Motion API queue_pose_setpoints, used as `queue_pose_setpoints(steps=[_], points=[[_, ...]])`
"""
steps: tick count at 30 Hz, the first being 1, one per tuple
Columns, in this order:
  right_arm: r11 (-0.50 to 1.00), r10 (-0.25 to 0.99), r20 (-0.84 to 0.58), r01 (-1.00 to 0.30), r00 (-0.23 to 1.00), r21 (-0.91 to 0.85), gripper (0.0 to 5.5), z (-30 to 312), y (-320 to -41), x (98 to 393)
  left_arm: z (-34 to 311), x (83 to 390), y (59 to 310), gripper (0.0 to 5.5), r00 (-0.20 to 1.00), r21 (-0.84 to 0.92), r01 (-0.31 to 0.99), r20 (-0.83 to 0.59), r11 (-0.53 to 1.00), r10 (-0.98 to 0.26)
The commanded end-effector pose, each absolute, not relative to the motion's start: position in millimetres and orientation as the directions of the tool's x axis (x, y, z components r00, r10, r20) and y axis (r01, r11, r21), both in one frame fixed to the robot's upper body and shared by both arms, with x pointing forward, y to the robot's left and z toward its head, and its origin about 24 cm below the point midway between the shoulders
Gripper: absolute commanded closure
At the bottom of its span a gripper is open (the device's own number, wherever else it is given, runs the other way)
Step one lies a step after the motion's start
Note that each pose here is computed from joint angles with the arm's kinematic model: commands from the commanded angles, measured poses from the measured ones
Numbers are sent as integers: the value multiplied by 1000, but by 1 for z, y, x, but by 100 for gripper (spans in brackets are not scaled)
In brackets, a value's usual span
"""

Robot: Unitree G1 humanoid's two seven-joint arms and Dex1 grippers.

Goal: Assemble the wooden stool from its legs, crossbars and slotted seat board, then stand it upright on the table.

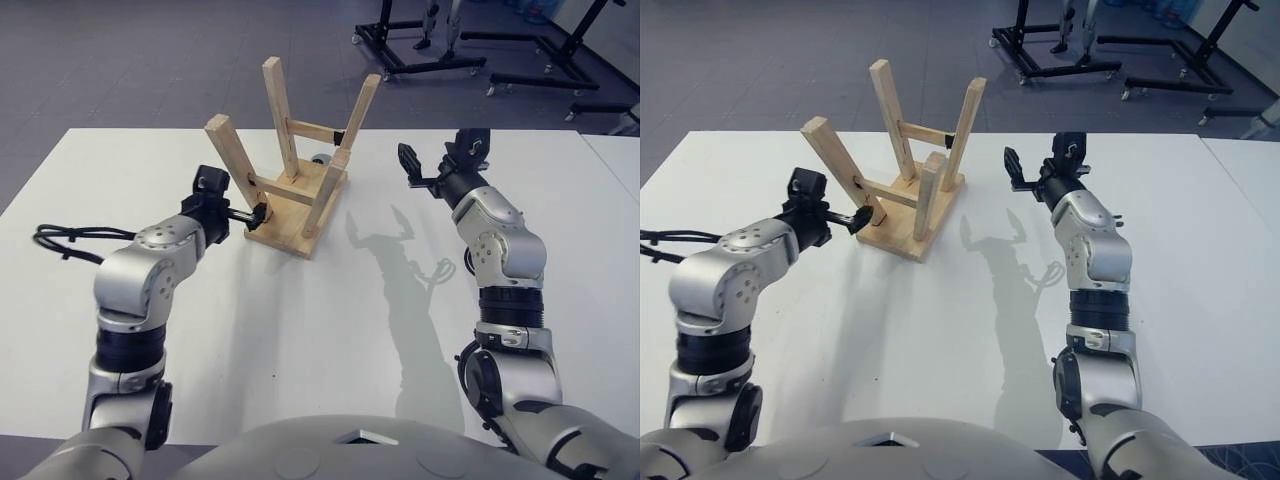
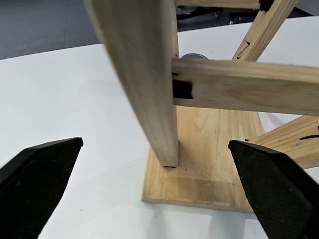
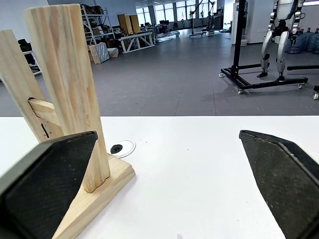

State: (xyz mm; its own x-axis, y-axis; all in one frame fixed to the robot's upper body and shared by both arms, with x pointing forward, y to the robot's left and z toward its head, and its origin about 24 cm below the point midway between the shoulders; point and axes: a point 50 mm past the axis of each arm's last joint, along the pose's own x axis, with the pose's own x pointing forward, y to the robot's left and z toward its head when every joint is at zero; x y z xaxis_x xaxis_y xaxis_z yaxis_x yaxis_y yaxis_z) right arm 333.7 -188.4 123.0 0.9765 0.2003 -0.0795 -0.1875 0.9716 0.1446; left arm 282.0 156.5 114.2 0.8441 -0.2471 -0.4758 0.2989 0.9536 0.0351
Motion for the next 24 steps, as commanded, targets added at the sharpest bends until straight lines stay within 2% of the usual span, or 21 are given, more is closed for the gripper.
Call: queue_pose_setpoints(steps=[1,7,10,12,19,22,24], points=[[970,210,-60,-200,976,140,24,127,-182,336,105,287,144,12,832,49,322,-491,945,-258],[969,208,-64,-198,976,146,24,125,-182,335,68,285,143,12,784,116,324,-588,939,-198],[968,214,-64,-203,975,147,24,125,-179,336,34,285,150,12,763,249,328,-639,911,-100],[966,223,-62,-212,973,148,24,125,-177,337,21,282,151,12,752,280,347,-653,895,-86],[964,231,-66,-219,971,148,24,124,-176,336,13,260,166,12,734,308,377,-675,874,-79],[963,238,-69,-226,969,148,24,124,-174,336,5,248,173,12,684,297,412,-725,861,-78],[962,243,-73,-230,967,149,24,123,-173,335,-1,233,188,12,635,308,460,-769,833,-66]])
